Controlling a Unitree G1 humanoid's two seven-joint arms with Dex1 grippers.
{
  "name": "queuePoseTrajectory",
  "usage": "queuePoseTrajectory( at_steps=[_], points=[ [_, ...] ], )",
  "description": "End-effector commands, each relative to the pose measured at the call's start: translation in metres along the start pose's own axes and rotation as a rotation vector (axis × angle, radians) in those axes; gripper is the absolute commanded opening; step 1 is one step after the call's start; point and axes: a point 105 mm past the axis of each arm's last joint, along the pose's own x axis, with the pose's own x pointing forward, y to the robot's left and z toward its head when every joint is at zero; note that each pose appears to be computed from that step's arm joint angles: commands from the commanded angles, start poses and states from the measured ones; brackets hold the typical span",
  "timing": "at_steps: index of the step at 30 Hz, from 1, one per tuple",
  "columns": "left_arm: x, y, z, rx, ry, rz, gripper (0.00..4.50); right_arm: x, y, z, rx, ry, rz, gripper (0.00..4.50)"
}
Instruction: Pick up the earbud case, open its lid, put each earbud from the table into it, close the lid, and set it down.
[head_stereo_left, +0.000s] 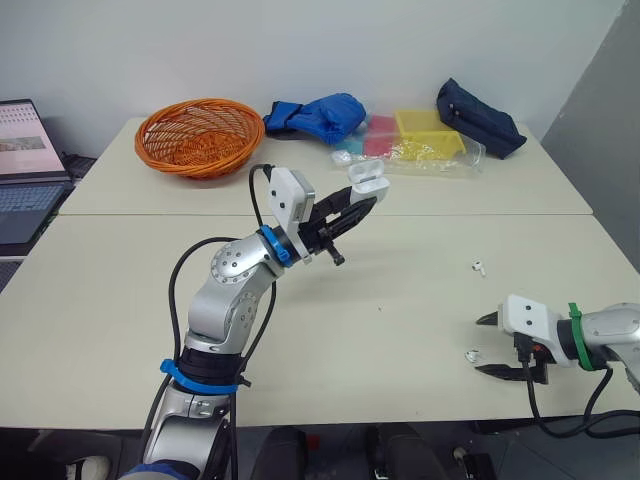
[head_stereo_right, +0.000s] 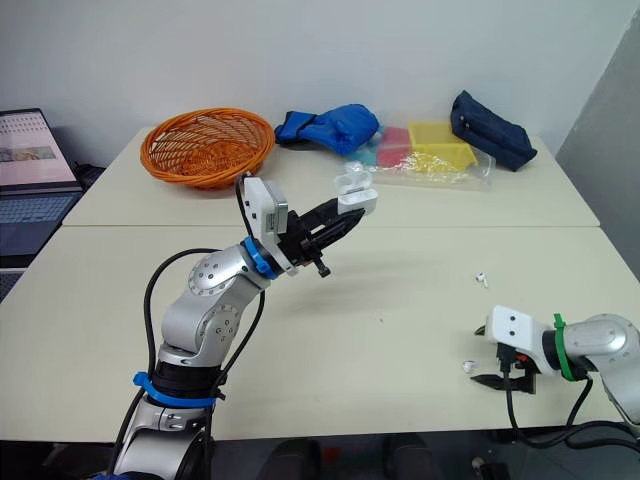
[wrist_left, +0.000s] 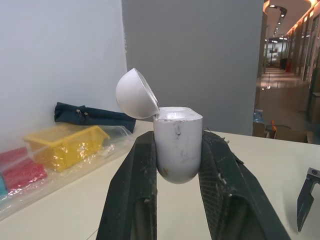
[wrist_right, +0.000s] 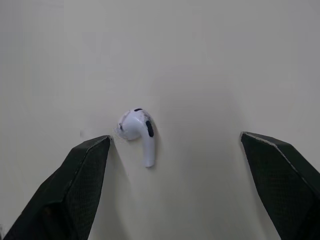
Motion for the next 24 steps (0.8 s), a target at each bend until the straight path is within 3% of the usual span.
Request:
queuePoseTrajectory(
  at_steps=[1, 24],
  points=[
    [0.003, -0.003, 0.016, 0.039, -0.044, -0.018, 0.75, 0.000, -0.004, 0.007, -0.030, -0.017, -0.031, 4.33],
    [0.003, -0.003, 0.015, 0.033, -0.050, -0.017, 0.75, -0.015, -0.034, 0.011, 0.006, -0.022, -0.121, 4.33]
  ],
)
